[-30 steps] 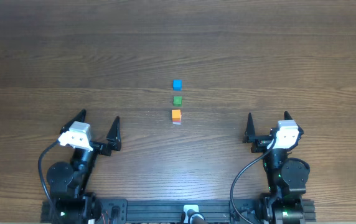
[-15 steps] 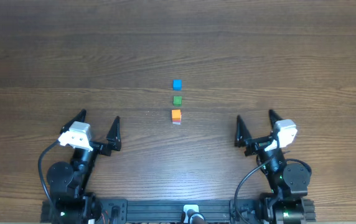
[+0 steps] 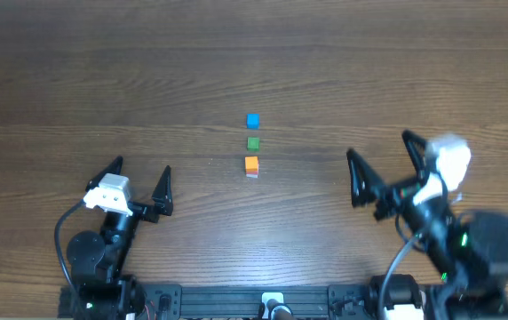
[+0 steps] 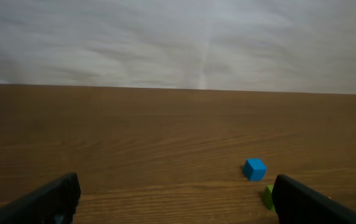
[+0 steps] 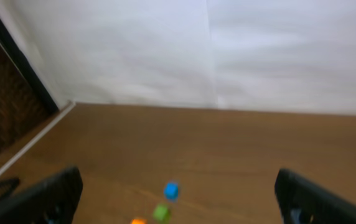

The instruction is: Stack Cubes

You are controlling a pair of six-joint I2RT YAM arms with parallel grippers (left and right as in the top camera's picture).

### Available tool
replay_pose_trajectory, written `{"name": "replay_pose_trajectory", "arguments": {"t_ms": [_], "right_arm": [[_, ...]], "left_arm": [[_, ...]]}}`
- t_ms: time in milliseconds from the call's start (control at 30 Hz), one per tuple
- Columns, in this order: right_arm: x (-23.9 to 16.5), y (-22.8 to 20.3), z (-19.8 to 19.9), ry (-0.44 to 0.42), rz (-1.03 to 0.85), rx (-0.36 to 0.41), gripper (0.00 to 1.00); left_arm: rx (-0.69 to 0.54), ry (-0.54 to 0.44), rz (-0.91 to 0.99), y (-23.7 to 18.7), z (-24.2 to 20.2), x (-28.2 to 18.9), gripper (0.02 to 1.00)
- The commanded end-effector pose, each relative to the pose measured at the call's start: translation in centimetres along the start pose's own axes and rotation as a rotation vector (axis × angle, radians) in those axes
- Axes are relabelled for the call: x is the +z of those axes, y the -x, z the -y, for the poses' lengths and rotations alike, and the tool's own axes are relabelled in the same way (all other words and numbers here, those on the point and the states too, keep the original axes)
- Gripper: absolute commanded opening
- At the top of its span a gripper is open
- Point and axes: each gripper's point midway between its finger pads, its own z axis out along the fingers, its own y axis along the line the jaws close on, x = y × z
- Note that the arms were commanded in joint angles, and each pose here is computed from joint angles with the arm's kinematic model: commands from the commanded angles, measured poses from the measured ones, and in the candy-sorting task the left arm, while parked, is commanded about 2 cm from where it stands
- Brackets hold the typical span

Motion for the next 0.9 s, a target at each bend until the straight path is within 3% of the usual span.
{"name": "replay_pose_trajectory", "arguments": {"t_ms": [33, 100, 233, 433, 700, 900], "right_arm": [[4.3, 0.5, -1.2, 0.074, -0.204, 0.034, 0.993], [6.9, 0.0, -1.8, 0.067, -0.311, 0.044, 0.993], [12.4, -2.7, -3.2, -0.024, -0.498, 0.043, 0.993], [19.2, -10.8, -5.7, -0.147, -0.767, 0.016, 0.991], [22.6, -22.5, -4.8, -0.268, -1.049, 0.153, 0.991], [23.6, -27.3, -3.7, -0.357, -1.128, 0.209, 0.993]], "left_arm": [[0.015, -0.015, -0.001, -0.2, 0.3, 0.0, 1.0], [0.015, -0.015, -0.001, -0.2, 0.3, 0.0, 1.0], [0.015, -0.015, -0.001, -0.2, 0.3, 0.0, 1.0], [0.015, -0.015, -0.001, -0.2, 0.3, 0.0, 1.0], [0.015, -0.015, -0.001, -0.2, 0.3, 0.0, 1.0], [0.015, -0.015, -0.001, -0.2, 0.3, 0.0, 1.0]]}}
